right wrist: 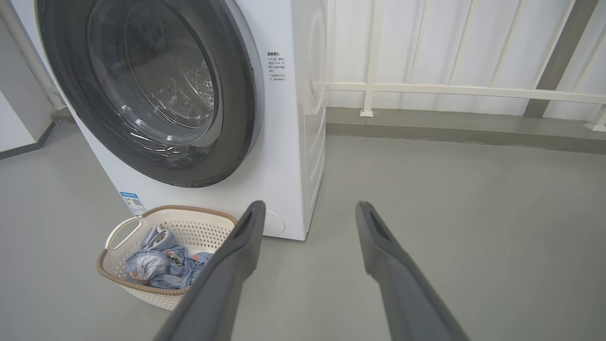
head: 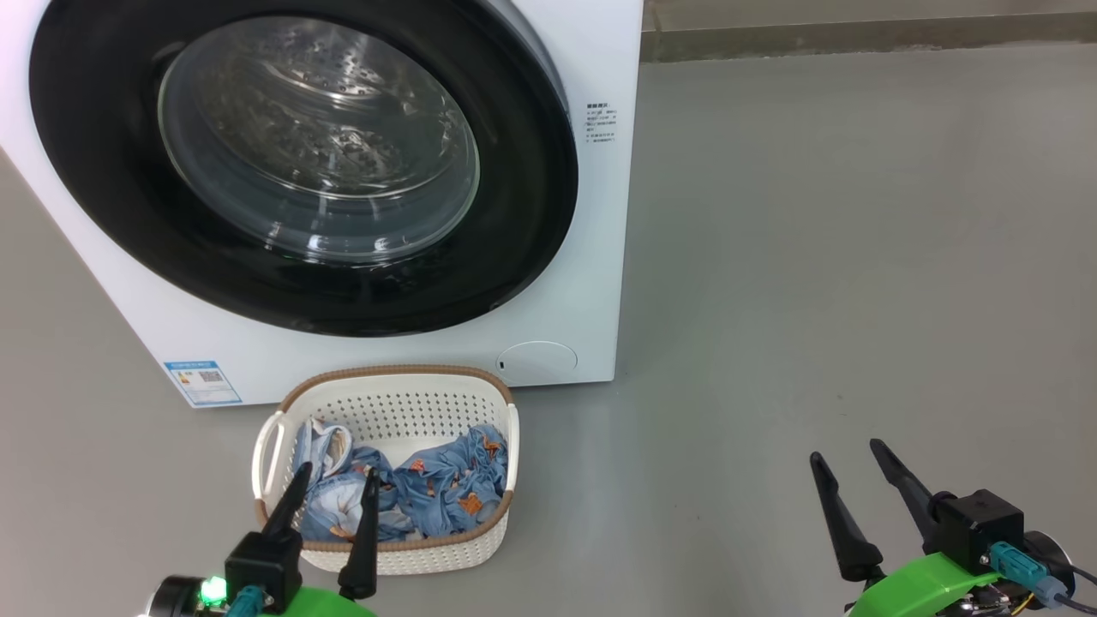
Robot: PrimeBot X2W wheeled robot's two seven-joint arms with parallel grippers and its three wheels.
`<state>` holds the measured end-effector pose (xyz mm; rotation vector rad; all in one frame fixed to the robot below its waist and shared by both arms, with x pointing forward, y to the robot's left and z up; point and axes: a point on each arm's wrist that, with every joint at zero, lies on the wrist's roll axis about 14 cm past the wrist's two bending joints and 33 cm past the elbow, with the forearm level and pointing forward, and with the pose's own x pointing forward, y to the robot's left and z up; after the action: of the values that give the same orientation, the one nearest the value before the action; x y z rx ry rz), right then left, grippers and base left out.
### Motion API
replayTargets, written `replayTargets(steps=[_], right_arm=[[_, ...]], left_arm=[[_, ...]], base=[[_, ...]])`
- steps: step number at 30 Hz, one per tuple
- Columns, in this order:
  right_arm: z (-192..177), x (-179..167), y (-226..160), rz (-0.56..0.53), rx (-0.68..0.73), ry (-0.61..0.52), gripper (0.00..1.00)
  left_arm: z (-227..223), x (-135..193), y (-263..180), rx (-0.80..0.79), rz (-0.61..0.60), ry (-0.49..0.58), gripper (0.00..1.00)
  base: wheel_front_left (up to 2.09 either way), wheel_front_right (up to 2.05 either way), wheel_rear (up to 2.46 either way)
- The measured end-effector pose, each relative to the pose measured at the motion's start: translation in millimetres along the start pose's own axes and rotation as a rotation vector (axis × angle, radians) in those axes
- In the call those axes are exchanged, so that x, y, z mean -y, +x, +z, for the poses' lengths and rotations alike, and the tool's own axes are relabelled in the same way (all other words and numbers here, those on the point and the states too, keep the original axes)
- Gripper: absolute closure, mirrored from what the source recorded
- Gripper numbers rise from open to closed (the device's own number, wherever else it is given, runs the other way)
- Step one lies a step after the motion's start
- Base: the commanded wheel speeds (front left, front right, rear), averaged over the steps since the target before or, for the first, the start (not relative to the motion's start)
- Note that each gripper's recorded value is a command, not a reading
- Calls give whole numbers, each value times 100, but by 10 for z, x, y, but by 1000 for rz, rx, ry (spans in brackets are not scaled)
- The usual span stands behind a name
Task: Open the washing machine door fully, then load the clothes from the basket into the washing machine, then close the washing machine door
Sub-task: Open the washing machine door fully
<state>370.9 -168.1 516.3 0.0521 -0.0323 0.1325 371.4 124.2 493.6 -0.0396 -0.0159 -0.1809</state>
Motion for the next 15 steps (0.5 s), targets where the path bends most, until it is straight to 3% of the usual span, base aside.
replayTargets(steps=[1, 15], right_arm=[[2, -1, 0, 0, 1, 0, 100], [-6, -48, 18, 19, -1, 14, 100]], left_arm=[[0, -1, 0, 0, 1, 0, 0], [-20, -12, -2, -6, 7, 1, 0]], base=[[0, 0, 0], [0, 0, 0]])
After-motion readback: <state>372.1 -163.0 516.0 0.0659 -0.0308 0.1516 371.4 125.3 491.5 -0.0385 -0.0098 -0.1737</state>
